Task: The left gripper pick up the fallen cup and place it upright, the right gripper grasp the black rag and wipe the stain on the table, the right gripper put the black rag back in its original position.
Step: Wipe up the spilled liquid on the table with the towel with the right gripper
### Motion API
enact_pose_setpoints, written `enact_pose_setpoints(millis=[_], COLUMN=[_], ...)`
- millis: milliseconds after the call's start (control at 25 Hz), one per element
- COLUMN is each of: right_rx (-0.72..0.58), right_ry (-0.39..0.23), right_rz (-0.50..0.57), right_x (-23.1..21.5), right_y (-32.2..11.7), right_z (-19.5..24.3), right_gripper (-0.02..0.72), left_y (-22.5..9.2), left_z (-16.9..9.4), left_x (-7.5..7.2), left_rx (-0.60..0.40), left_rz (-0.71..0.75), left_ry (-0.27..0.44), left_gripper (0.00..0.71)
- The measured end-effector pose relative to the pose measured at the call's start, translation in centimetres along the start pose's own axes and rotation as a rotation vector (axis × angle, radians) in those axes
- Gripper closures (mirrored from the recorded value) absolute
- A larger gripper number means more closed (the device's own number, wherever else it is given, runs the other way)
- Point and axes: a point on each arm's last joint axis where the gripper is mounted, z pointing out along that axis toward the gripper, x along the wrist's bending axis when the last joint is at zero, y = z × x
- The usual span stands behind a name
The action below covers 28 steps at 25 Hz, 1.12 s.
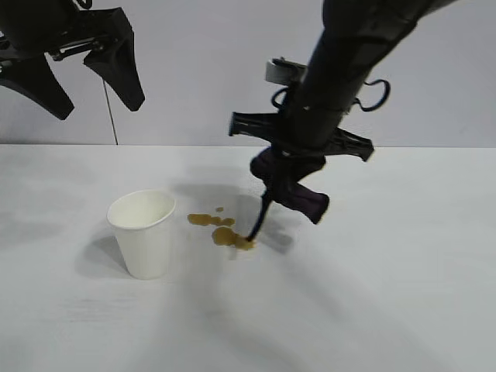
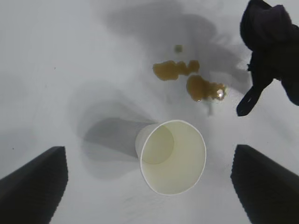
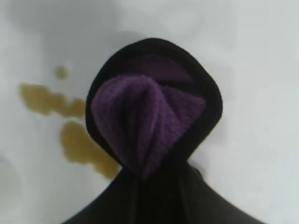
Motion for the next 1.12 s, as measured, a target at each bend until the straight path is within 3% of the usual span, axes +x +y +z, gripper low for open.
enact_pose_setpoints(millis=[320,720,1000,1120], right_rx=[0.038,0.098,0.119,0.136], right_ry=[0.024,0.003,-0.123,-0.142], right_rz=[-0.07,-0.091,-0.157,-0.152], right_x=[3.6,4.1,3.1,2.7], right_y=[-0.1,-0.3,-0.3,-0.3], right_z=[5.3,9.0,8.8,8.6], right_gripper=[0.61,0.61,0.61,0.61], left_y=[0.0,0.0,0.0,0.0], left_z=[0.0,0.0,0.0,0.0], left_x=[0.0,0.0,0.0,0.0], left_rx=[0.0,0.0,0.0,0.0], left_rz=[0.0,0.0,0.0,0.0], left_ry=[0.0,0.0,0.0,0.0], left_gripper=[0.025,0.025,0.025,0.025])
